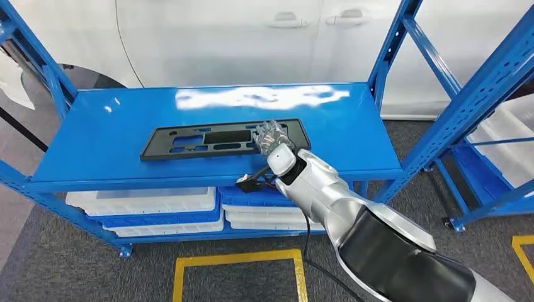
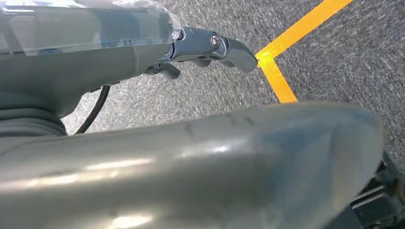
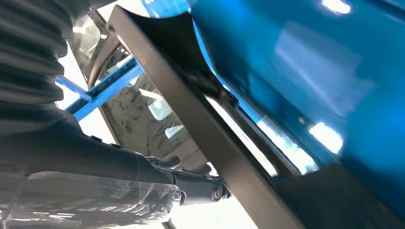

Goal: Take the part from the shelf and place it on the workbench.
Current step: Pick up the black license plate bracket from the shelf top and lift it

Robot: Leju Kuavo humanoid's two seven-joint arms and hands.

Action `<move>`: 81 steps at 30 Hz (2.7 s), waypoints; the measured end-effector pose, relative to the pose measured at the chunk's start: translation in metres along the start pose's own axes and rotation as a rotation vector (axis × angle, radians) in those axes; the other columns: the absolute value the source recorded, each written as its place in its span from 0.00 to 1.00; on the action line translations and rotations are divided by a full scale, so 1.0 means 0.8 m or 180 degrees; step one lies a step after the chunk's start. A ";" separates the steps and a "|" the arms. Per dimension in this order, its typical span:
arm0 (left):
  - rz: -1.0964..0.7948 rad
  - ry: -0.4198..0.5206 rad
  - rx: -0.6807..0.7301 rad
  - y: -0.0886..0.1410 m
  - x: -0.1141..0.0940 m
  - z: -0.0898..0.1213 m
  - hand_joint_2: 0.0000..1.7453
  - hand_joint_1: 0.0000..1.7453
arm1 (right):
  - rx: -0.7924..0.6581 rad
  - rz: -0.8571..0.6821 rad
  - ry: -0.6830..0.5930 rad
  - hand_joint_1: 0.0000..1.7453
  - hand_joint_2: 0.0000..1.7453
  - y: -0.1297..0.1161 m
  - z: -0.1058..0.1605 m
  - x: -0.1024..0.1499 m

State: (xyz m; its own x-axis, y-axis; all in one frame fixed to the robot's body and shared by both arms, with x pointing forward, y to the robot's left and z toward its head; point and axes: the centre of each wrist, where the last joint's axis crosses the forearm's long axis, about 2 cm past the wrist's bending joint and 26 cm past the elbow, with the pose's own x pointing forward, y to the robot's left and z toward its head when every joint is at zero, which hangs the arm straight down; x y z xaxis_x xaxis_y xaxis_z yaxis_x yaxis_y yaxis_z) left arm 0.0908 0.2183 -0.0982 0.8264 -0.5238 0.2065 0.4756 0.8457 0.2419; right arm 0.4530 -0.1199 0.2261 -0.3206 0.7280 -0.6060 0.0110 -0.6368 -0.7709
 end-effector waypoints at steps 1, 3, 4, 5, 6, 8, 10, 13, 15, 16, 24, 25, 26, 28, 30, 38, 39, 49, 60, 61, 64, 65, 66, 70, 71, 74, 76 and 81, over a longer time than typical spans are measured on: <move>0.0000 0.0000 0.0000 0.000 0.000 0.000 0.00 0.00 | -0.0001 0.0005 0.0002 0.00 1.00 0.001 0.000 -0.001; 0.0000 -0.0001 0.0002 0.000 0.000 0.000 0.00 0.00 | -0.0014 0.0019 0.0006 0.00 1.00 0.002 0.000 -0.002; 0.0000 -0.0001 0.0003 0.000 0.000 0.000 0.00 0.00 | -0.0025 0.0027 0.0010 0.00 1.00 0.002 0.000 -0.003; 0.0001 -0.0003 0.0005 0.000 0.000 0.000 0.00 0.00 | -0.0038 0.0033 0.0012 0.00 1.00 0.001 0.000 -0.003; 0.0002 -0.0004 0.0006 0.000 0.000 0.000 0.00 0.00 | -0.0047 0.0038 0.0012 0.00 1.00 0.001 0.000 -0.003; 0.0006 -0.0003 0.0006 0.000 -0.001 0.000 0.00 0.00 | -0.0052 0.0048 0.0008 0.00 1.00 0.002 0.000 -0.003; 0.0013 -0.0001 0.0010 0.000 -0.002 0.000 0.00 0.00 | -0.0050 0.0060 -0.0011 0.00 1.00 0.003 0.000 -0.002; 0.0026 -0.0009 0.0023 0.001 -0.001 0.000 0.00 0.00 | -0.0061 0.0065 -0.0052 0.00 0.75 0.002 0.000 -0.002; 0.0029 -0.0020 0.0028 0.001 0.000 0.000 0.00 0.00 | -0.0083 0.0032 -0.0102 0.00 0.25 0.002 0.000 -0.002; 0.0030 -0.0024 0.0029 0.001 0.000 0.000 0.00 0.00 | -0.0097 0.0006 -0.0130 0.00 0.00 0.002 0.000 -0.002; 0.0027 -0.0066 0.0015 0.000 0.000 0.000 0.00 0.00 | -0.0159 -0.0122 -0.0186 0.00 0.00 0.005 0.000 -0.002; 0.0024 -0.0075 0.0008 0.000 0.000 0.000 0.00 0.00 | -0.0168 -0.0122 -0.0207 0.00 0.00 0.006 0.001 -0.001; 0.0020 -0.0088 0.0001 0.000 0.000 0.000 0.00 0.00 | -0.0185 -0.0119 -0.0229 0.00 0.00 0.007 0.001 -0.002; 0.0015 -0.0110 -0.0012 -0.001 0.000 0.000 0.00 0.00 | -0.0233 -0.0111 -0.0256 0.00 0.00 0.006 0.001 -0.002; 0.0012 -0.0122 -0.0016 0.000 0.001 0.000 0.00 0.00 | -0.0264 -0.0106 -0.0269 0.00 0.00 0.005 0.000 -0.003; -0.0010 -0.0145 -0.0021 0.000 0.000 0.000 0.00 0.00 | -0.0359 -0.0085 -0.0352 0.00 0.00 0.003 0.001 -0.001; -0.0015 -0.0150 -0.0022 0.000 0.000 0.000 0.00 0.00 | -0.0380 -0.0080 -0.0378 0.00 0.00 0.003 0.001 0.001; 0.0045 -0.0120 0.0016 0.003 0.002 -0.001 0.00 0.00 | -0.0505 -0.0063 -0.0518 0.00 0.00 -0.013 0.003 0.017; 0.0014 -0.0124 0.0004 0.003 0.004 -0.001 0.00 0.00 | -0.0494 -0.0059 -0.0507 0.00 0.00 -0.012 0.003 0.016; 0.0004 -0.0133 0.0000 0.003 0.004 -0.001 0.00 0.00 | -0.0495 -0.0058 -0.0504 0.00 0.00 -0.012 0.003 0.015; -0.0013 -0.0177 -0.0006 0.003 0.004 -0.001 0.00 0.00 | -0.0484 -0.0055 -0.0499 0.00 0.00 -0.011 0.003 0.014; -0.0014 -0.0190 -0.0006 0.003 0.004 -0.001 0.00 0.00 | -0.0484 -0.0054 -0.0496 0.00 0.00 -0.010 0.003 0.014; -0.0014 -0.0197 -0.0006 0.003 0.004 -0.001 0.00 0.00 | -0.0485 -0.0054 -0.0495 0.00 0.00 -0.011 0.002 0.014; -0.0006 -0.0174 -0.0015 0.003 0.003 -0.001 0.00 0.00 | -0.0462 -0.0059 -0.0506 0.00 0.00 -0.008 0.003 0.016; -0.0005 -0.0167 -0.0015 0.003 0.002 -0.001 0.00 0.00 | -0.0456 -0.0061 -0.0510 0.00 0.00 -0.007 0.003 0.017; -0.0008 -0.0154 -0.0007 0.003 0.001 -0.001 0.00 0.00 | -0.0454 -0.0061 -0.0511 0.00 0.00 -0.007 0.003 0.017; -0.0013 -0.0153 -0.0002 0.003 0.001 -0.001 0.00 0.00 | -0.0453 -0.0056 -0.0508 0.00 0.00 -0.007 0.003 0.016; 0.0003 -0.0171 -0.0001 0.002 0.000 -0.001 0.00 0.00 | -0.0446 -0.0046 -0.0500 0.00 0.00 -0.009 0.003 0.015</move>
State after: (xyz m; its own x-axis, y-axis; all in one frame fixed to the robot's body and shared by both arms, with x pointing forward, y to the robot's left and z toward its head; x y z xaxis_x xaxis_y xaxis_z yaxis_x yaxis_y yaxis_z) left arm 0.0920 0.2199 -0.0982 0.8095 -0.5277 0.2574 0.4749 0.8463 0.2413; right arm 0.4470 -0.1075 0.2247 -0.4653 0.6812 -0.5652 0.1334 -0.5772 -0.8056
